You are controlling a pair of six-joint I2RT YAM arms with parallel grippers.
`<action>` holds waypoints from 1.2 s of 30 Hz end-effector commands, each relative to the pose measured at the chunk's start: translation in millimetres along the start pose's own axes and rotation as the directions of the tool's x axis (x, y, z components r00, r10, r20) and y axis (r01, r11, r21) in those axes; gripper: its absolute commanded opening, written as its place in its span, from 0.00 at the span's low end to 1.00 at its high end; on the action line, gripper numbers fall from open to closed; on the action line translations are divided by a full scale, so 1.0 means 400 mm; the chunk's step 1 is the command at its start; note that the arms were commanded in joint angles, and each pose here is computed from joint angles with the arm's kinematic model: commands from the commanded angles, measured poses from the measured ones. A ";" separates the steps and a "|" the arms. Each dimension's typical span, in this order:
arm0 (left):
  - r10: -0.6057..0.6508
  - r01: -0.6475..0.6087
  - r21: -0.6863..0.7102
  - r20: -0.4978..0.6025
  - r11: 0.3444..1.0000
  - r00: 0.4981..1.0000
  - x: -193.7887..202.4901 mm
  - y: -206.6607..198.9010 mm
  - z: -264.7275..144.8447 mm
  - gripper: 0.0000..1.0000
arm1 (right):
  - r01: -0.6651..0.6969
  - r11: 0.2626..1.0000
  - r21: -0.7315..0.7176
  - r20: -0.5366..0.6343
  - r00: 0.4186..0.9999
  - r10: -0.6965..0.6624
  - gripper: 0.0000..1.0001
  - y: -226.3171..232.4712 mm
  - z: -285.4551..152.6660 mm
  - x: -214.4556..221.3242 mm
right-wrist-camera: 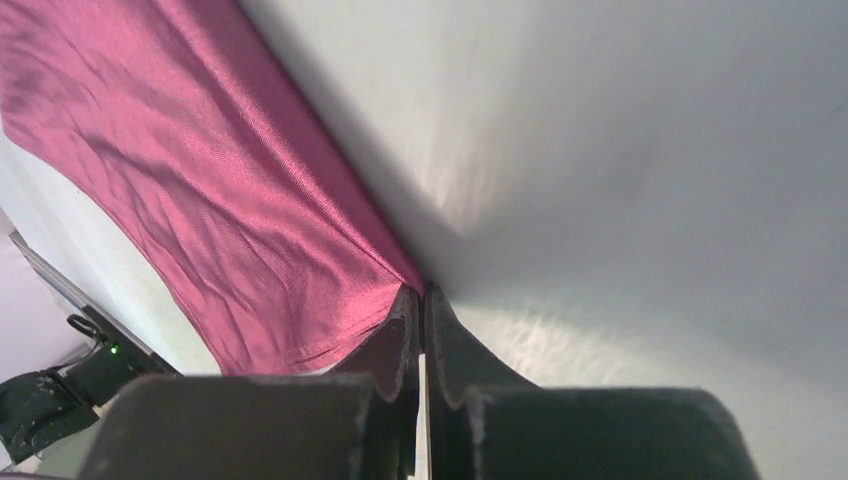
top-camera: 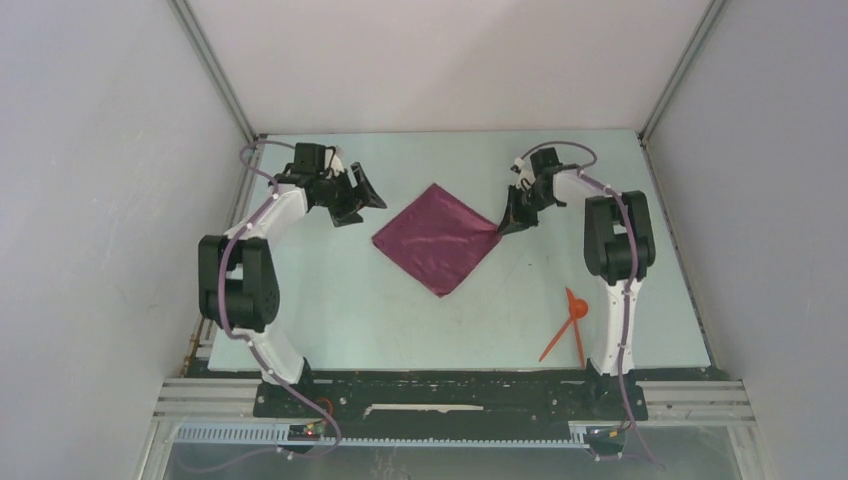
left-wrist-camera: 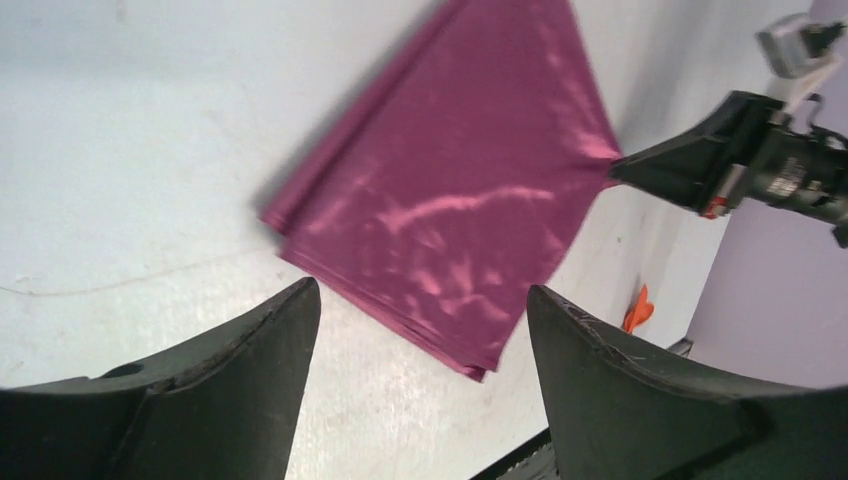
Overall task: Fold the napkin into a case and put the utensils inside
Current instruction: Rotate the square-folded napkin at the center of the board.
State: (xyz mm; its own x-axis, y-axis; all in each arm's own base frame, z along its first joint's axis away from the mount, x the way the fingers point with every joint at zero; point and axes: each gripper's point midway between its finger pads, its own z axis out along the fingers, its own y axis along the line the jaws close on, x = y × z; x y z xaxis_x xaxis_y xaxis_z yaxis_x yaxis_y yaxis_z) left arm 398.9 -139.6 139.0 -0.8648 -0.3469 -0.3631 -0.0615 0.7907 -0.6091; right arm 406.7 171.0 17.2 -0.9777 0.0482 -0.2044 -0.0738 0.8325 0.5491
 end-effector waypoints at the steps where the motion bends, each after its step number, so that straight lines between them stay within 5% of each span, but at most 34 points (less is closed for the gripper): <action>1: -0.072 0.072 0.021 0.004 0.997 0.997 -0.054 0.020 0.047 0.82 | 0.123 0.992 -0.018 -0.075 0.989 -0.124 0.00 -0.009 -0.016 -0.065; 7: -0.033 0.031 -0.038 -0.056 0.999 0.998 -0.051 0.066 0.107 0.83 | 0.261 0.959 -0.111 0.018 0.965 -0.260 0.00 0.022 -0.044 -0.260; 12: 0.028 -0.036 -0.052 -0.164 0.998 0.986 0.006 0.080 0.155 0.82 | 0.245 0.969 0.008 0.179 0.953 -0.243 0.60 0.017 -0.061 -0.398; 15: 0.080 -0.095 -0.056 -0.220 0.994 0.972 0.037 0.080 0.181 0.80 | 0.142 0.983 0.112 0.281 0.945 -0.169 0.75 0.019 -0.139 -0.431; 19: 0.106 -0.135 -0.067 -0.320 0.989 0.941 0.081 0.087 0.205 0.80 | 0.026 0.990 0.139 0.314 0.947 -0.069 0.76 0.044 -0.226 -0.373; 28: 0.187 -0.268 -0.178 -0.376 0.947 0.908 0.100 0.131 0.203 0.75 | 0.030 0.995 -0.096 0.379 0.925 0.009 0.73 0.144 -0.258 -0.151; 36: 0.177 -0.230 -0.088 -0.400 0.969 0.899 0.122 0.099 0.227 0.64 | 0.073 0.997 -0.026 0.328 0.943 -0.061 0.71 0.172 -0.232 -0.048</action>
State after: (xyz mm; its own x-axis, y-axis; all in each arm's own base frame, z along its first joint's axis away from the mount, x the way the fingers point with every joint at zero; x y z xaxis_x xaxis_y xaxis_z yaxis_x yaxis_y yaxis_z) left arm 398.1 -160.2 27.1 -0.9900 -0.0090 -0.1405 0.0489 0.9138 -0.4031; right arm 411.7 163.1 119.2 -0.8767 0.1951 -0.4397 -0.1012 0.8188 0.5651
